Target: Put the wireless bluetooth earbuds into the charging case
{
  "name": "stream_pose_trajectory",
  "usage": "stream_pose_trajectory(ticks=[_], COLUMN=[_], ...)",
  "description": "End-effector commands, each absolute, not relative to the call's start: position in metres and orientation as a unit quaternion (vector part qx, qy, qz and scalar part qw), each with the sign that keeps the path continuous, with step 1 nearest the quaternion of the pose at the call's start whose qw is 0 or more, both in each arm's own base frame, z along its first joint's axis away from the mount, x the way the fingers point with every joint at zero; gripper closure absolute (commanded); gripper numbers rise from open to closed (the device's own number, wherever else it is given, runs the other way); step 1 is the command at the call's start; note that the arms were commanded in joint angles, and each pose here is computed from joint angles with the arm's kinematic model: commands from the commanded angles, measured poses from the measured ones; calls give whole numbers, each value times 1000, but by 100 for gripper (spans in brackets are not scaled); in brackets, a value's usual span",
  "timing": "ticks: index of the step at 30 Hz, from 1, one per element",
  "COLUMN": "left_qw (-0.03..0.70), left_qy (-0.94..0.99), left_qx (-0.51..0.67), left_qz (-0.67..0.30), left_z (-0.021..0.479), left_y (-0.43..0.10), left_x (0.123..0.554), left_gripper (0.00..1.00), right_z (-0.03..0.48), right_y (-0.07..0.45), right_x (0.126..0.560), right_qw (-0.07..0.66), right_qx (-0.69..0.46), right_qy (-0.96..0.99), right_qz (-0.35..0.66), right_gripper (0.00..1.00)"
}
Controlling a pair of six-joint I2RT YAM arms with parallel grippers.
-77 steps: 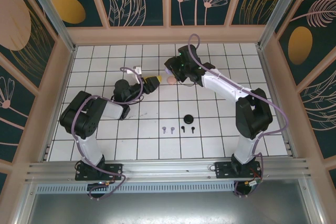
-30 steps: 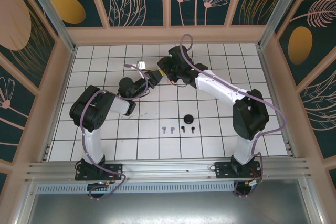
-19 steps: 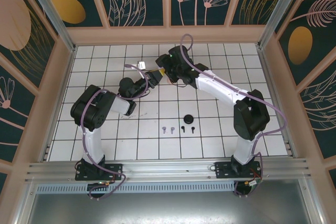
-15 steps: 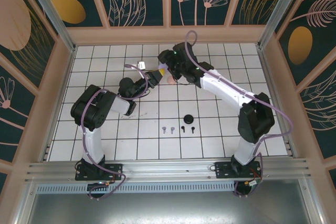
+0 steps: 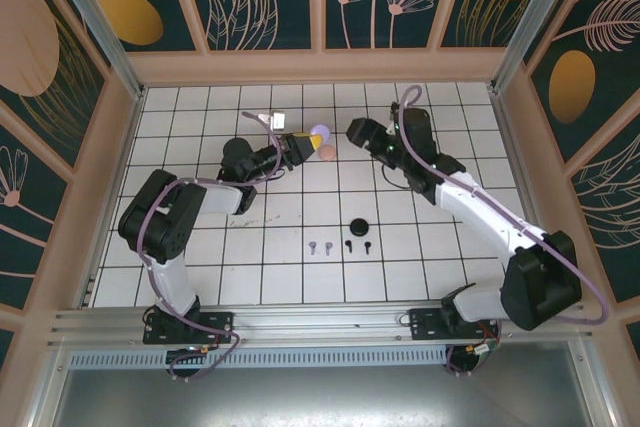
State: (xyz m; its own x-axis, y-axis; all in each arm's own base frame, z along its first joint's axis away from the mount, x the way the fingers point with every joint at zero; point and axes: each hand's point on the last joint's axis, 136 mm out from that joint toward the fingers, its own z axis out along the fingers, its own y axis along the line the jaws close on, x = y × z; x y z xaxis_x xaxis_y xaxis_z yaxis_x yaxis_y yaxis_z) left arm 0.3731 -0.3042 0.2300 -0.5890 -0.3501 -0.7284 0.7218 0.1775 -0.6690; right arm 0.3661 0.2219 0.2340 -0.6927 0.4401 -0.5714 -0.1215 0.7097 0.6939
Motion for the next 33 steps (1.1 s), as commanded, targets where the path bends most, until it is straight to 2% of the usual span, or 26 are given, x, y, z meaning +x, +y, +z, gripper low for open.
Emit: stream_pose_trajectory(ticks=[1, 5, 10, 26, 33], left_qw=[410, 381, 362, 359, 360], left_qy=[632, 630, 630, 620, 615], left_qx=[207, 229, 240, 250, 258], left_qz=[-625, -637, -644, -651, -652], left_z=[242, 242, 240, 252, 259], left_y=[-312, -318, -320, -321, -319], left_x=[361, 356, 351, 347, 340], left_gripper=[100, 100, 100, 100, 100], right_z=[272, 264, 262, 251, 229], right_y=[238, 247, 259, 270, 245], right_x=[348, 337, 337, 363, 384], right_qw=[462, 458, 445, 433, 430], right_qx=[-72, -136, -163, -154, -102], right_qy=[792, 782, 774, 785, 807], right_qz=[393, 400, 419, 414, 391], right_gripper=[24, 25, 26, 31, 36])
